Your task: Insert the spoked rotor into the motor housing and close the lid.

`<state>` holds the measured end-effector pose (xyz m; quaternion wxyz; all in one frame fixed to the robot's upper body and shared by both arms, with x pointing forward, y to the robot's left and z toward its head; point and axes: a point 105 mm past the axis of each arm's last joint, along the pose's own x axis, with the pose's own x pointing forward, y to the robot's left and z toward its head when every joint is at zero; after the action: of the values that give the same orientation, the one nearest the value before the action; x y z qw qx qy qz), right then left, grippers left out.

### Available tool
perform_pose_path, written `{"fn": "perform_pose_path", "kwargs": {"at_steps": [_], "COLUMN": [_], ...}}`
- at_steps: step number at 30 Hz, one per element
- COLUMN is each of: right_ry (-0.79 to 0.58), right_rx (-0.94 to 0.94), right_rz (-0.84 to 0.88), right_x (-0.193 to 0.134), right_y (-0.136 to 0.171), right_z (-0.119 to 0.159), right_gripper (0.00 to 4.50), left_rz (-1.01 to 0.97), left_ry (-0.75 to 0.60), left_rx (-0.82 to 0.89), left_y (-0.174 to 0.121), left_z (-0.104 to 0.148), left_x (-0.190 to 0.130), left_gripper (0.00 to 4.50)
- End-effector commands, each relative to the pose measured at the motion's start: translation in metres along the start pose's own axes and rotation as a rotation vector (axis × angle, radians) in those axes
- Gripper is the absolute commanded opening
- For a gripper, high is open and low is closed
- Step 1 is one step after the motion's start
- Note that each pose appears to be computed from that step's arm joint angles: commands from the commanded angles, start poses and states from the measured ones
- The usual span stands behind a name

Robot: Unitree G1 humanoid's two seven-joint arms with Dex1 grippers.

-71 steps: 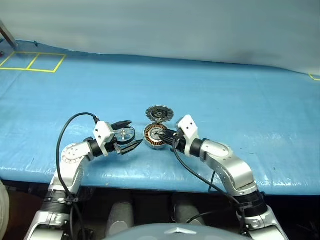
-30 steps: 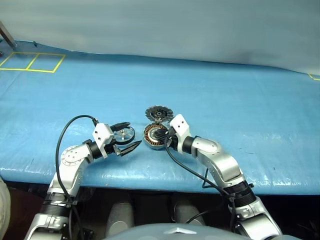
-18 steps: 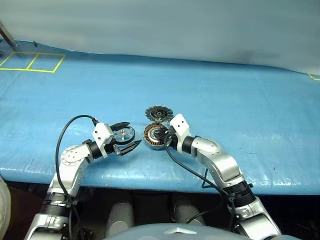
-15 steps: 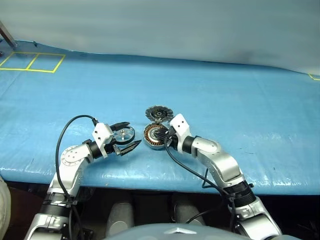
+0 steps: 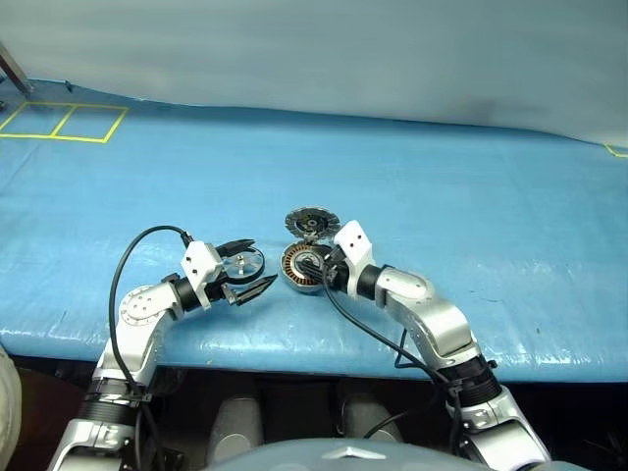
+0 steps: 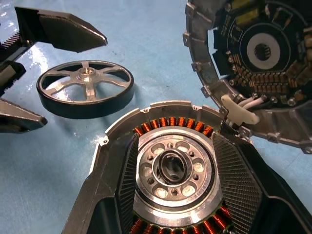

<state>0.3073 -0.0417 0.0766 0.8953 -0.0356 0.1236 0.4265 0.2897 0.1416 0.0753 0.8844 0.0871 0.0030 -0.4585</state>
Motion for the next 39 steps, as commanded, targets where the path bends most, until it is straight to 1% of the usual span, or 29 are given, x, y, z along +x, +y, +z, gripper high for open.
{"fn": "perform_pose_path", "kwargs": {"at_steps": [1,3,6,7,18,24,32,39], "right_ry": [-0.057,-0.055,-0.05,-0.044,0.001,0.024,0.143,0.204], "right_rx": [-0.012,-0.009,0.003,0.006,0.022,0.015,-0.072,-0.133], "right_rz": [0.009,0.012,0.01,0.006,-0.029,-0.021,-0.01,-0.03], "right_x": [-0.002,-0.002,-0.001,0.0,0.002,0.003,0.004,0.007], "right_y": [0.001,0.002,0.001,0.0,-0.011,-0.008,0.0,-0.001], "right_z": [0.016,0.015,0.013,0.01,-0.004,-0.009,-0.03,-0.039], "right_gripper": [1.9,1.29,0.24,0.05,0.05,0.05,0.05,0.05], "left_rz": [-0.006,-0.006,-0.005,-0.004,0.001,0.001,0.004,0.003], "left_ry": [-0.034,-0.034,-0.034,-0.034,-0.032,-0.03,-0.03,-0.029], "left_rx": [0.055,0.055,0.055,0.056,0.061,0.063,0.064,0.065], "left_y": [0.001,0.001,0.001,0.001,0.001,0.001,0.001,0.002], "left_z": [0.014,0.014,0.014,0.014,0.013,0.013,0.013,0.013], "left_x": [0.002,0.002,0.002,0.002,0.001,0.001,0.001,0.001], "left_gripper": [4.5,4.5,4.5,4.5,4.5,4.5,4.5,4.5]}}
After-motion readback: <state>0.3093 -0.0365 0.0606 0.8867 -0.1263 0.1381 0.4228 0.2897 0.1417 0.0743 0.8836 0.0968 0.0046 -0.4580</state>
